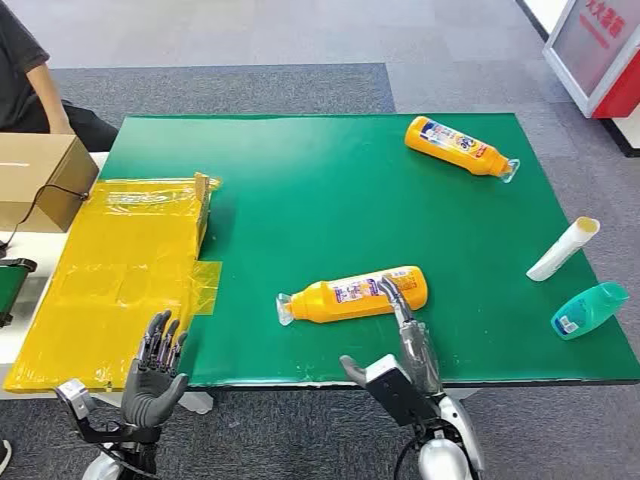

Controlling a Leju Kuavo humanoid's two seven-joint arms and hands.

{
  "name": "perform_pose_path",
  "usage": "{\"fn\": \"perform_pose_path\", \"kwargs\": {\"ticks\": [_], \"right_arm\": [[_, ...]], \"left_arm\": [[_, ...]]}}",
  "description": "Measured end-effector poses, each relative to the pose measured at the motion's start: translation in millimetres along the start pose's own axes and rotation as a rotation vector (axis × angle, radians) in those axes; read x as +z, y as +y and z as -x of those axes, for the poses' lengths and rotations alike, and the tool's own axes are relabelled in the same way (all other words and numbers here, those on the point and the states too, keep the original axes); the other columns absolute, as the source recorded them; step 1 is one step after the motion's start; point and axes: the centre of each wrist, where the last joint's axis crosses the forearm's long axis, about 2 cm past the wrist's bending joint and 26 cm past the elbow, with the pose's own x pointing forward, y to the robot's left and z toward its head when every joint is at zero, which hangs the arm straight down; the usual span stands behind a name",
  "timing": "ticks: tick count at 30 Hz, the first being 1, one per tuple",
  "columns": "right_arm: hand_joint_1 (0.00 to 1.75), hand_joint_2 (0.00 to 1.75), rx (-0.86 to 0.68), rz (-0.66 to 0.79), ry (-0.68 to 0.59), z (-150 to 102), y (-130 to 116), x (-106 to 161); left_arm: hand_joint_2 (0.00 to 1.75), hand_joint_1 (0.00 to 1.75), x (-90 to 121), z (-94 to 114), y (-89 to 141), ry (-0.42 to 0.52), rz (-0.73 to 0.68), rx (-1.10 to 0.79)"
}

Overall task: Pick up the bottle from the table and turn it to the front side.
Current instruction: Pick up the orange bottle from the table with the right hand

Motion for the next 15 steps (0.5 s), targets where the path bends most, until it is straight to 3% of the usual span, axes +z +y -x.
{"fn": "perform_pose_path", "kwargs": {"ticks": [4, 10, 15], "right_arm": [[0.00, 1.75, 0.123, 0.014, 0.017, -4.1, -7.2, -10.0], [0.00, 1.75, 0.360, 0.013, 0.070, -7.0, -28.5, -47.1], [0.00, 1.75, 0.448, -0.127, 0.151, 11.0, -32.8, -77.5]], "left_arm": [[1.75, 0.00, -1.6, -0.2, -0.3, 0.001, 0.008, 0.002], [1.75, 0.00, -9.8, 0.6, -1.0, -0.011, 0.019, 0.011], [1.75, 0.00, -16.1, 5.0, 1.6, -0.031, 0.035, 0.021]]}}
